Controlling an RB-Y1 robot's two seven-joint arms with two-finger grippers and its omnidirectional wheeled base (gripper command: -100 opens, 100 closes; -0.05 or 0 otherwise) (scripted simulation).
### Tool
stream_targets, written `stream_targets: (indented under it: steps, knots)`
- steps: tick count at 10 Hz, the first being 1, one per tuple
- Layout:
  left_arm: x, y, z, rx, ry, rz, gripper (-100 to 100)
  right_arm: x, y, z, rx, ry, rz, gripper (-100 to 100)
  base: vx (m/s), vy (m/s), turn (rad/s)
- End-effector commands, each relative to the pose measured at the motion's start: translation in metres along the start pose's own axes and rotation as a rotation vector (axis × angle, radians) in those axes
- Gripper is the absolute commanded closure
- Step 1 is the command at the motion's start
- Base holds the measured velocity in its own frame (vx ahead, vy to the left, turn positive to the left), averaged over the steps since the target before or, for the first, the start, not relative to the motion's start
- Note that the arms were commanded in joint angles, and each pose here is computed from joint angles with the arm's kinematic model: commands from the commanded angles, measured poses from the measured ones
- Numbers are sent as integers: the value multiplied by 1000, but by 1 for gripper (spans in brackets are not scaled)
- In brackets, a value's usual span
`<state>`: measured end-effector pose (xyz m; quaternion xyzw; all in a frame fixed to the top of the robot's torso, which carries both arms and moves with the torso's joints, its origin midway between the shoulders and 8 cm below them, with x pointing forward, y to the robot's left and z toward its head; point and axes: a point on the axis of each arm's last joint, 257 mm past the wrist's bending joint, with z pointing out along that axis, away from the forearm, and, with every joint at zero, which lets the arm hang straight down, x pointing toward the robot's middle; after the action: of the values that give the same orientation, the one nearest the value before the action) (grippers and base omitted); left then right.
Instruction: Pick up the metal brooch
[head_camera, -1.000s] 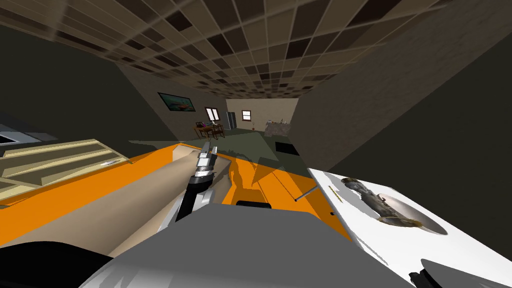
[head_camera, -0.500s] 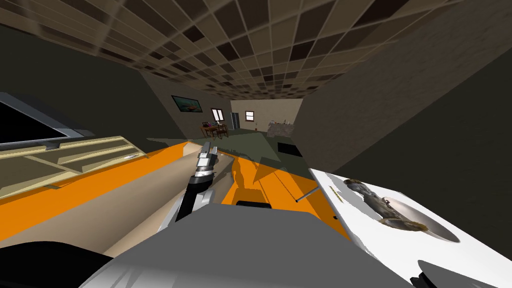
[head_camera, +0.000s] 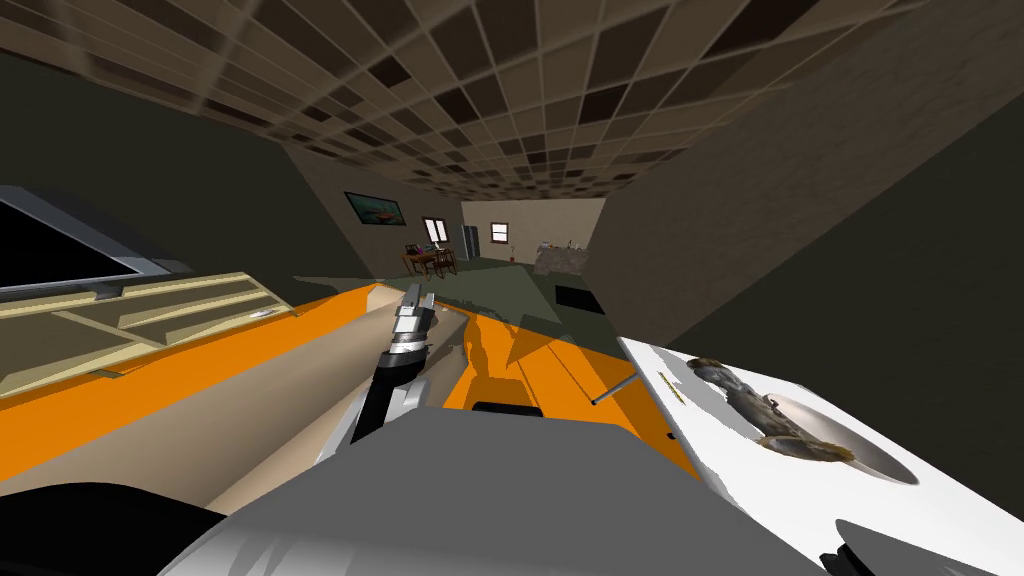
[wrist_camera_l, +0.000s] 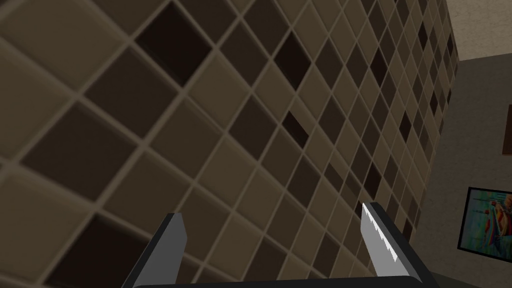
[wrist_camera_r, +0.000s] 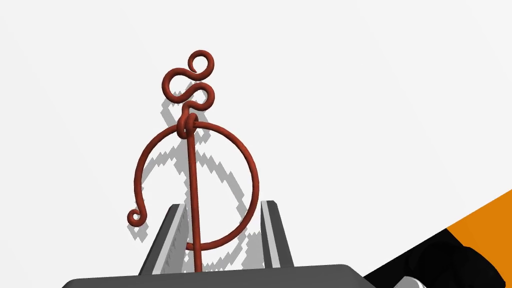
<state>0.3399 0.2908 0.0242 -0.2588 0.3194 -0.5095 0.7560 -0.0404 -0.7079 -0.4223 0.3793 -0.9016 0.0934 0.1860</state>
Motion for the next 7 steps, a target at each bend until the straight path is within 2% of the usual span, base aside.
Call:
stream_targets:
  steps: [1,3,5,6,7]
  knots:
    - [0,0,0,0,0,0,0,0,-4,-3,8,-1,-17,100,62,14,-141]
    - [0,0,0,0,0,0,0,1,-10,-12,25,-4,-52,100,140,32,-248]
    - [0,0,0,0,0,0,0,1,-14,-19,37,-6,-79,100,89,24,-155]
    - [0,0,0,0,0,0,0,1,-13,-16,32,-5,-68,100,36,10,-41]
    - [0,0,0,0,0,0,0,1,-13,-16,33,-5,-70,0,6,3,8]
